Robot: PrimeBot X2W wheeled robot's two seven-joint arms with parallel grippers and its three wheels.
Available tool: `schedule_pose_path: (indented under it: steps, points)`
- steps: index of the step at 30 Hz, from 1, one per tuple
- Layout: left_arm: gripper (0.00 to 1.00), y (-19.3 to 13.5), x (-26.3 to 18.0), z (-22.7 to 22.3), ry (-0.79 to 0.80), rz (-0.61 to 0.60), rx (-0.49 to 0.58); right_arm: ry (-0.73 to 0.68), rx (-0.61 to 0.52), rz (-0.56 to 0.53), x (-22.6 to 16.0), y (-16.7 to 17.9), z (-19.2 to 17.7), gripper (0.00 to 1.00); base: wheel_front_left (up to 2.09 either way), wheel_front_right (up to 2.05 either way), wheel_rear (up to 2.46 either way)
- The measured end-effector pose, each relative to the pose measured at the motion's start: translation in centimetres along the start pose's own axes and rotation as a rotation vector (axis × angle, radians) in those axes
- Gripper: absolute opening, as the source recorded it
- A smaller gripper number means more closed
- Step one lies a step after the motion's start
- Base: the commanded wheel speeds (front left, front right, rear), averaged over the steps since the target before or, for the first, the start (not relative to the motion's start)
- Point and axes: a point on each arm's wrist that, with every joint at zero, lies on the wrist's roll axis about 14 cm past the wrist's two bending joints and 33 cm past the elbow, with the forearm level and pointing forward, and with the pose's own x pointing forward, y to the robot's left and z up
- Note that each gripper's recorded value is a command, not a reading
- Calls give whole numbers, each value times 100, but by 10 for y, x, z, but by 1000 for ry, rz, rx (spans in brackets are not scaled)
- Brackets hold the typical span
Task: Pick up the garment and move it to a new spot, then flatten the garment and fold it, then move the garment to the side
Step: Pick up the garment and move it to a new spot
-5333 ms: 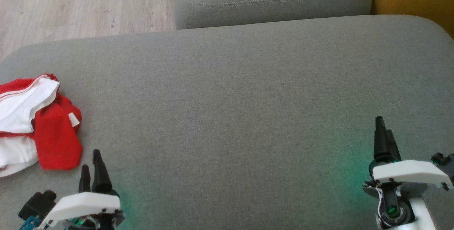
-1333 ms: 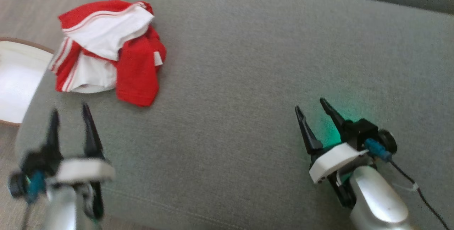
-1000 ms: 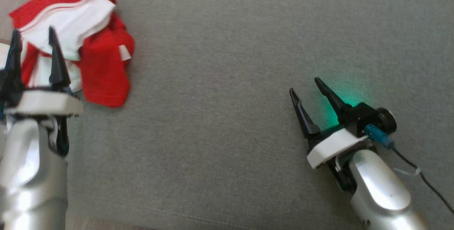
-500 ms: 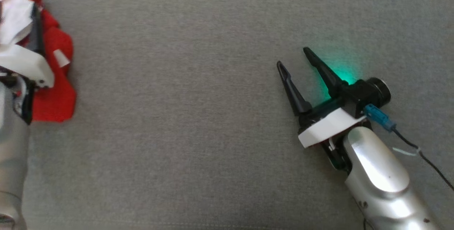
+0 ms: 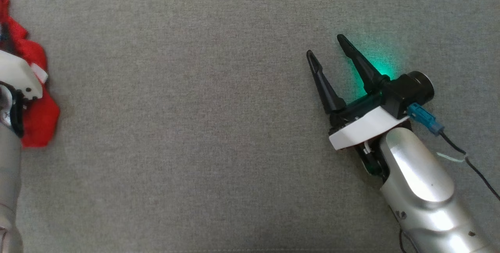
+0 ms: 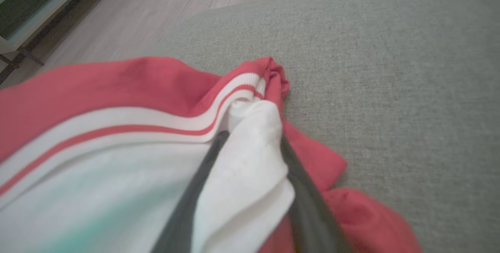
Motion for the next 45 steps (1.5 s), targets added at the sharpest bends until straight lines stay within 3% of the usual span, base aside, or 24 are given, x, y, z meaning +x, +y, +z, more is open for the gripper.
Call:
schedule_pose_path:
  steps: [1, 6, 10, 23, 31, 41, 45]
  points:
    - [0, 0, 0, 0, 2, 1, -1, 0, 0, 0, 0, 0, 0, 100, 0, 0, 0]
    - [0, 3, -4, 6, -36, 1, -3, 2, 5, -2, 0, 0, 1, 100, 0, 0, 0]
    - [0, 3, -14, 31, -157, -8, 31, 5, 6, -14, -2, -1, 4, 100, 0, 0, 0]
    - [0, -33, -86, 183, -625, -146, 129, 34, 23, -25, -34, 20, 6, 100, 0, 0, 0]
    - [0, -119, -138, 227, -815, -365, 114, -14, 11, -68, -51, 16, 28, 100, 0, 0, 0]
    - [0, -273, -206, 214, -870, -779, 41, -31, 29, -183, -91, -3, 31, 100, 0, 0, 0]
    - [0, -319, -233, 204, -856, -919, -6, -40, 28, -228, -106, -13, 35, 100, 0, 0, 0]
